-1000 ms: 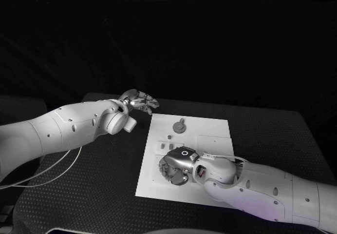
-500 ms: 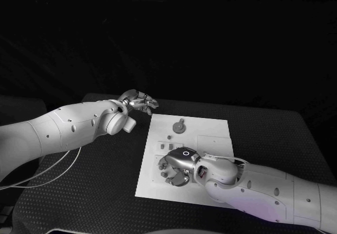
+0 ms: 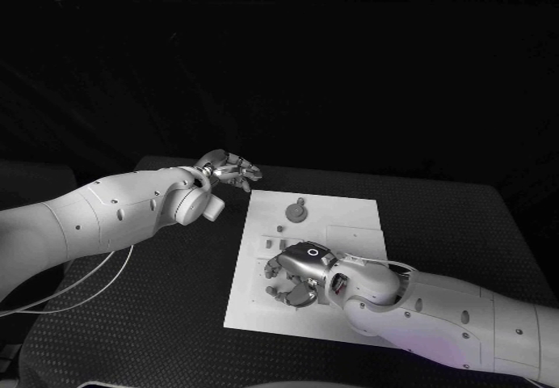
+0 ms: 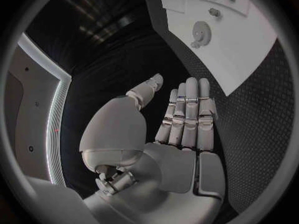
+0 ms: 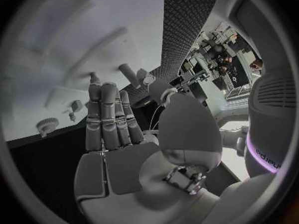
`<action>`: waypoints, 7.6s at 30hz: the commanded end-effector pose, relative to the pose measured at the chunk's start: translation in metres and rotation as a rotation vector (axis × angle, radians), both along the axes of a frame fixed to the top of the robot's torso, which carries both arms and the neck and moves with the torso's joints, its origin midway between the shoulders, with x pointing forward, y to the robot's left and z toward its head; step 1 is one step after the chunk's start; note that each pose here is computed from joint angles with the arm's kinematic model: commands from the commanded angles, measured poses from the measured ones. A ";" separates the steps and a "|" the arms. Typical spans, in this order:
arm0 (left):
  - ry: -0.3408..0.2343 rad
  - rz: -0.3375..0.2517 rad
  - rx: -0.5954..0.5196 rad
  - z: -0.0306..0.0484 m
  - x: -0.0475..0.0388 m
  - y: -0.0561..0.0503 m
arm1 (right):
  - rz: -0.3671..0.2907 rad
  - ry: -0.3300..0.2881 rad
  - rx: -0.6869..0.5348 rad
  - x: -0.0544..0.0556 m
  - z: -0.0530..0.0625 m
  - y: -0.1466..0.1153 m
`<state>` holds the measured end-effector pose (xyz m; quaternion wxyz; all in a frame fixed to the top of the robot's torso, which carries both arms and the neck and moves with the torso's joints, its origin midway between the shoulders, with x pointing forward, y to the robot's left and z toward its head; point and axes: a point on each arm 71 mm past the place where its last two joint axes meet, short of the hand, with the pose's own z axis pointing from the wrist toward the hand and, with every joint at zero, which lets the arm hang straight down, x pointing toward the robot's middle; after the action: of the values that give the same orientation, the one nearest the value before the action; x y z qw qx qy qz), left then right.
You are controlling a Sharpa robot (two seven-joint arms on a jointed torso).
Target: Assemble the parts on the task board
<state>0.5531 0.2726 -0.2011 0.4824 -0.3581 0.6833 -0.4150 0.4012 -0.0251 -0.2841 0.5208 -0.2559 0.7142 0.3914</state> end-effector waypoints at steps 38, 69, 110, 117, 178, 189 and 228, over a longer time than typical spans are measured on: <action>0.005 -0.015 -0.009 0.0013 0.0002 -0.002 | 0.018 -0.001 -0.050 0.003 -0.006 0.004; 0.005 -0.013 -0.008 0.0013 0.0002 -0.001 | -0.038 -0.023 -0.004 0.009 -0.003 -0.006; 0.001 0.003 -0.007 -0.0009 0.0032 0.005 | -0.604 0.615 -0.051 0.057 0.052 -0.191; 0.004 0.003 -0.007 -0.0021 0.0024 0.006 | -0.677 0.641 -0.109 0.043 0.045 -0.206; 0.012 -0.001 -0.008 -0.0043 0.0011 0.005 | -0.666 0.659 -0.314 0.027 -0.016 -0.162; 0.013 -0.001 -0.008 -0.0042 0.0010 0.005 | -0.678 0.665 -0.319 0.028 -0.019 -0.162; 0.016 -0.006 -0.009 -0.0043 0.0010 0.003 | -0.643 0.759 -0.236 0.028 0.003 -0.125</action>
<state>0.5543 0.2786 -0.2060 0.4793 -0.3647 0.6855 -0.4092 0.4306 -0.1494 -0.2781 0.2964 0.0811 0.9306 0.1989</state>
